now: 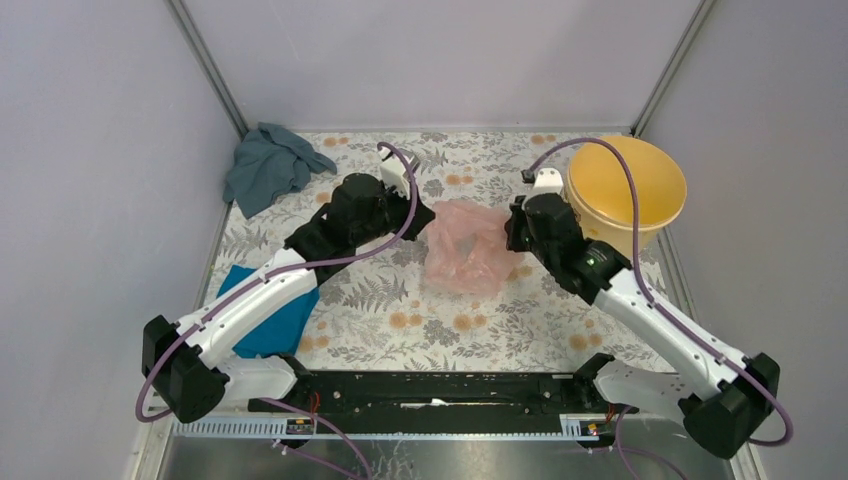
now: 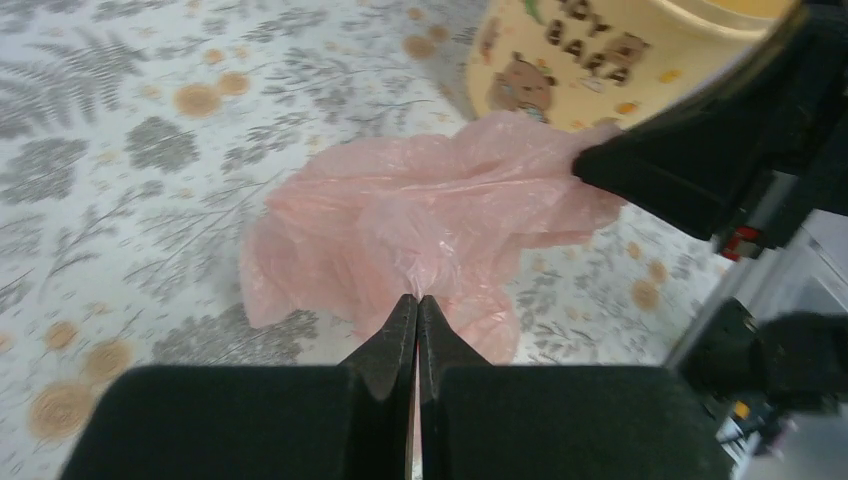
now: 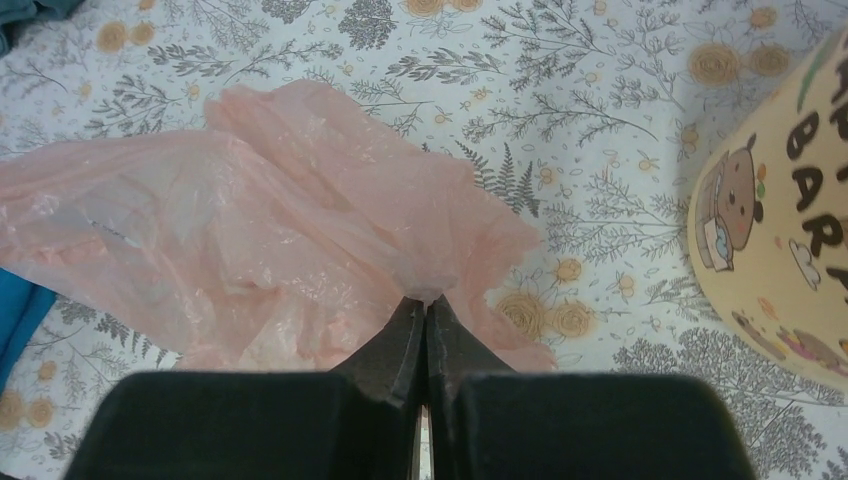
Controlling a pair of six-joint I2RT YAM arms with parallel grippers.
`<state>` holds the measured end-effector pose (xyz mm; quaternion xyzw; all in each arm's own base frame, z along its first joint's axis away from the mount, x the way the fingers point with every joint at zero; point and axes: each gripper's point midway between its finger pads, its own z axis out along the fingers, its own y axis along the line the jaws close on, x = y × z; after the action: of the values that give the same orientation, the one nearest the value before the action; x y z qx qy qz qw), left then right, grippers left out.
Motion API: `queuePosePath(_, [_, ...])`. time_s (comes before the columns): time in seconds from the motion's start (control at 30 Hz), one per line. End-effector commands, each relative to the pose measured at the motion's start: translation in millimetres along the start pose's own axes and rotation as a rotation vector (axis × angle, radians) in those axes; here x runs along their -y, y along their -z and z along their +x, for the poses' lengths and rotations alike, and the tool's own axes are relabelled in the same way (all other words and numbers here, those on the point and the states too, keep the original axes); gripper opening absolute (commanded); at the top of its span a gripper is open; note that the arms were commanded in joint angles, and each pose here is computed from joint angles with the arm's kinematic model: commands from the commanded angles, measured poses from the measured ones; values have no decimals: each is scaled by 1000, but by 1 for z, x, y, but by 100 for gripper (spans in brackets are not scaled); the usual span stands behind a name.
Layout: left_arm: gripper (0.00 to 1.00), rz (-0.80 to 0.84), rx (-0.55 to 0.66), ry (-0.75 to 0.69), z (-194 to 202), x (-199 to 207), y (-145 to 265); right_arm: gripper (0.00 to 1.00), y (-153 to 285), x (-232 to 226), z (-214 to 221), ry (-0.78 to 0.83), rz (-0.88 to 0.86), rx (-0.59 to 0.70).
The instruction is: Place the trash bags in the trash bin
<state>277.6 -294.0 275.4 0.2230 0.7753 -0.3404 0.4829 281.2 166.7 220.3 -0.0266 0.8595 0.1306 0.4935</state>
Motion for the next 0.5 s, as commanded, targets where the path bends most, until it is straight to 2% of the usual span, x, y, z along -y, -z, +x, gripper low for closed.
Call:
queuePosePath(0.0, [0, -296, 79, 71, -16, -47, 15, 0, -8, -7, -22, 68, 10, 4])
queuePosePath(0.07, [0, -326, 36, 123, -2, -50, 20, 0, -14, -12, -22, 90, -7, -7])
queuePosePath(0.17, [0, -244, -19, 268, 47, -38, 30, 0, -20, -33, -10, 138, -131, -45])
queuePosePath(0.2, [5, -206, -29, 312, 65, -33, 34, 0, -22, -39, -6, 151, -171, -59])
queuePosePath(0.27, [24, -123, -45, 378, 91, -21, 44, 0, -24, -48, 1, 170, -224, -80])
queuePosePath(0.37, [61, -78, -85, 406, 119, -14, 60, 0, -29, -56, 12, 185, -272, -111])
queuePosePath(0.43, [81, -80, -105, 402, 131, -15, 68, 0, -30, -61, 18, 190, -305, -134])
queuePosePath(0.47, [87, -79, -120, 397, 135, -15, 70, 0, -30, -65, 22, 191, -329, -149])
